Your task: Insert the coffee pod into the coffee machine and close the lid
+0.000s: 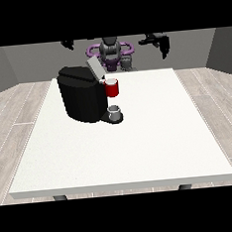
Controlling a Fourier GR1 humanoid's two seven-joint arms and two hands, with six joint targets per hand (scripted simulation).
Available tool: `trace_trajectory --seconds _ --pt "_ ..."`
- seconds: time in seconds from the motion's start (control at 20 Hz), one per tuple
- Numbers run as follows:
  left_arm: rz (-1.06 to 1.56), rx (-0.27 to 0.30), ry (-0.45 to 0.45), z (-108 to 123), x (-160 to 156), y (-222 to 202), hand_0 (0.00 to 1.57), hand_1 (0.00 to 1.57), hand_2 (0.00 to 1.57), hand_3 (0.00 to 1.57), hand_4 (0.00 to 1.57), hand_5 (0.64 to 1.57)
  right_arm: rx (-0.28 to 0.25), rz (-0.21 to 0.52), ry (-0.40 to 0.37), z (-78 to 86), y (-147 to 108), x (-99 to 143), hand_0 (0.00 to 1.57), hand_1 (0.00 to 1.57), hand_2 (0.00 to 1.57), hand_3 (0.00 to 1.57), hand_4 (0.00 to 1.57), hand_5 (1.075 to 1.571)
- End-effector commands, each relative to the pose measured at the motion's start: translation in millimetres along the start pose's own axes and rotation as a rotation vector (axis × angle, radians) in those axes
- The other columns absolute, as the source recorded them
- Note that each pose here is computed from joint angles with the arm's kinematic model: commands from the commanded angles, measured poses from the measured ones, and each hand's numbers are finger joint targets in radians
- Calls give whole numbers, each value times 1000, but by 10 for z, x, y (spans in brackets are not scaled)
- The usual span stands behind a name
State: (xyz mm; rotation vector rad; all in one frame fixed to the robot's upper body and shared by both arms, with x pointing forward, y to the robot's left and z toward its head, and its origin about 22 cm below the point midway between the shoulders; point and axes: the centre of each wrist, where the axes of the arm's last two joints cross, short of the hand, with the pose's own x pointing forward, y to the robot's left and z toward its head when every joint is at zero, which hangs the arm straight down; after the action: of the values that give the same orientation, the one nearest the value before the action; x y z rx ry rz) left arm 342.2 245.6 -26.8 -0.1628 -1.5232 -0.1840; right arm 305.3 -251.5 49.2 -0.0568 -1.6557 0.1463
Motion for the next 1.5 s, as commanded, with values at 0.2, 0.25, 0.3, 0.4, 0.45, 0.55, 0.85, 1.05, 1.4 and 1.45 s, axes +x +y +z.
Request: trace_trajectory --seconds 0.2,0.25,0.3,0.4,0.45,0.55,0.85,1.05,1.4,1.45 --pt "30 47 -36 321 23 -1 0 0 0 0 0 1571 30 -19 7 -160 -44 42 0 0 0 0 0 1571" --pt "40 27 -71 165 192 -111 0 0 0 0 0 1571 17 -27 -34 -176 28 -84 0 0 0 0 0 1571" --pt "34 20 -85 284 122 14 0 0 0 0 0 1571 14 -24 -65 -163 -135 -94 0 0 0 0 0 1571" --pt "31 -1 -76 283 282 13 0 0 0 0 0 1571 7 -39 -26 -299 -132 -34 0 0 0 0 0 1571" --pt "-3 3 -97 363 58 -179 0 0 0 0 0 1571 0 -22 -24 -406 -229 102 0 0 0 0 0 1571" --pt "-27 50 -109 167 419 19 0 0 0 0 0 1571 41 -29 -43 -420 119 45 0 0 0 0 0 1571" --pt "-35 82 -98 456 329 96 0 0 0 0 0 1571 61 -27 -13 -508 91 -16 0 0 0 0 0 1571" --pt "-9 86 -100 497 397 35 0 0 0 0 0 1571 75 -3 1 -487 131 -153 0 0 0 0 0 1571" --pt "-30 111 -127 484 416 99 0 0 0 0 0 1571 120 27 -50 -717 266 63 0 0 0 0 0 1571" --pt "-49 100 -164 380 552 80 0 0 0 0 0 1571 108 30 -52 -847 344 253 0 0 0 0 0 1571"
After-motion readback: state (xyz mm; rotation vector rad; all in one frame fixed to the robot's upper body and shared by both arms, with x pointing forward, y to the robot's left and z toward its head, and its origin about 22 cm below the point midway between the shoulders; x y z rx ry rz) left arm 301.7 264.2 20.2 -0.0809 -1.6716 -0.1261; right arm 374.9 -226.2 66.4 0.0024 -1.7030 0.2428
